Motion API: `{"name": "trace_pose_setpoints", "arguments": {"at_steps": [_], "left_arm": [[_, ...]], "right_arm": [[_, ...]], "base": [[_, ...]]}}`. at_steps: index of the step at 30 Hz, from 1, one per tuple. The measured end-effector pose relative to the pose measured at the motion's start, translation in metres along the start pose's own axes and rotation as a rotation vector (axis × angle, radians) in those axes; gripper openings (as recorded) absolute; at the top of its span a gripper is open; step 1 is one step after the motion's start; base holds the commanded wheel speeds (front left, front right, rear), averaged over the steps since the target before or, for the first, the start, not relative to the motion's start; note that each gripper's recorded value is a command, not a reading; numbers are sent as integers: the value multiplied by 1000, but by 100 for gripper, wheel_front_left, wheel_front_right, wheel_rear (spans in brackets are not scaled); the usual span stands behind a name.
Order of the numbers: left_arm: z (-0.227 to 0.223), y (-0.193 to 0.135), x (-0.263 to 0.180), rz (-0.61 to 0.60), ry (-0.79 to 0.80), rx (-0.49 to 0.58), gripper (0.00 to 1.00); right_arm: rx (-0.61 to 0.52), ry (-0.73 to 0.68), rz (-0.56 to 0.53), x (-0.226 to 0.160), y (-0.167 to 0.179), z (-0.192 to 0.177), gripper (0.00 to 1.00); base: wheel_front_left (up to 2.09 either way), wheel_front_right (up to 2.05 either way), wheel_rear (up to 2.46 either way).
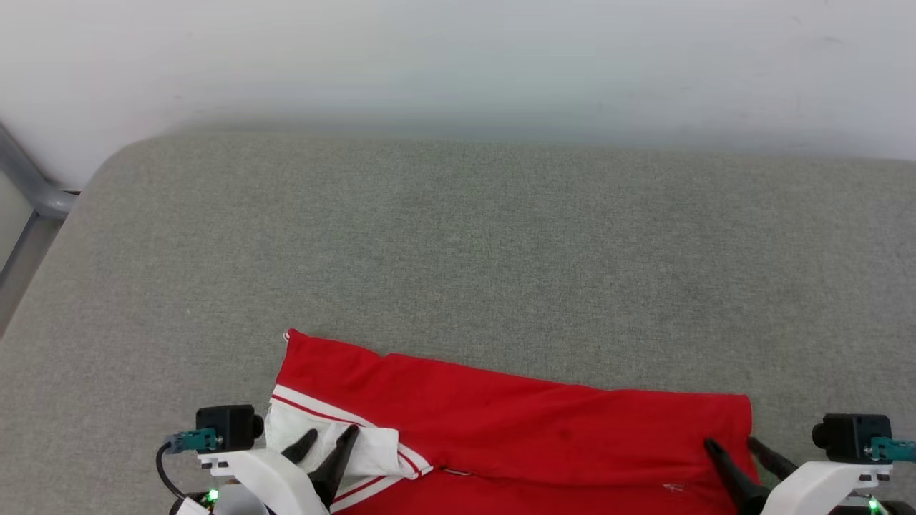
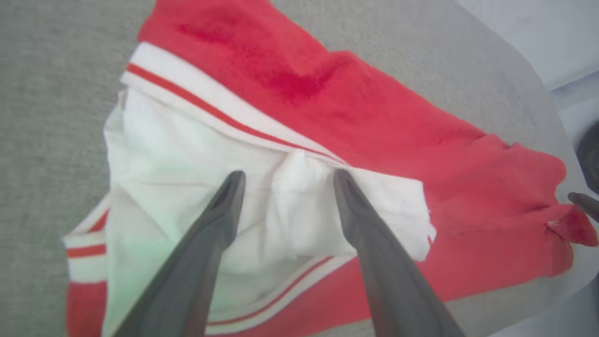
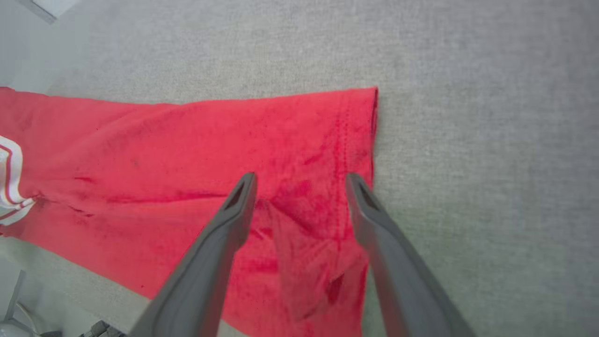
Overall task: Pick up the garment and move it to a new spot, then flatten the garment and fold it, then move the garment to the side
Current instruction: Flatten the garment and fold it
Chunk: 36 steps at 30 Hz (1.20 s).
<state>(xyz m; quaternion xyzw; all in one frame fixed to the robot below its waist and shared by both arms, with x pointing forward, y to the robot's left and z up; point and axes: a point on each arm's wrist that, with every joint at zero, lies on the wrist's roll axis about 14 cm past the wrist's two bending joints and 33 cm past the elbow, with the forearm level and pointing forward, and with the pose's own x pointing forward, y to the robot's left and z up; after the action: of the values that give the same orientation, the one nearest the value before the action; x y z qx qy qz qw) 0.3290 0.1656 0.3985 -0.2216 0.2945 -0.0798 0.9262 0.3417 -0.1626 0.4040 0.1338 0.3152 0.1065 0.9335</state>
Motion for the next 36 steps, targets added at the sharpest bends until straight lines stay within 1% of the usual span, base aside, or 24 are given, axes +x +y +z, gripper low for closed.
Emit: {"name": "trace_pose_setpoints", "arguments": {"at_steps": [3, 5, 8, 12, 18, 23, 30, 36], "left_arm": [[22, -5, -1, -21, -115, 38, 100], [33, -11, -4, -37, -185, 59, 100], [52, -15, -10, -44, -292, 106, 100], [77, -25, -21, -50, -414, 172, 100], [124, -41, -48, -30, -634, 243, 100], [131, -39, -68, 19, -722, 287, 100], [134, -34, -76, 55, -768, 305, 100], [132, -27, -72, 88, -762, 324, 100]], "right_arm": [[-7, -111, 15, -4, 8, 21, 100], [-12, -147, 14, -7, 9, 28, 100], [-19, -174, 2, -13, 6, 36, 100], [-29, -151, -43, -21, -9, 39, 100], [-58, -18, -100, -28, -30, 28, 100], [-71, 81, -101, -26, -31, 17, 100], [-67, 182, -68, -7, -22, 2, 100], [-38, 369, -31, 5, -11, -39, 100]], "base": [[0, 0, 0], [0, 0, 0], [0, 0, 0], [0, 0, 0], [0, 0, 0], [0, 0, 0], [0, 0, 0], [0, 0, 0]]}}
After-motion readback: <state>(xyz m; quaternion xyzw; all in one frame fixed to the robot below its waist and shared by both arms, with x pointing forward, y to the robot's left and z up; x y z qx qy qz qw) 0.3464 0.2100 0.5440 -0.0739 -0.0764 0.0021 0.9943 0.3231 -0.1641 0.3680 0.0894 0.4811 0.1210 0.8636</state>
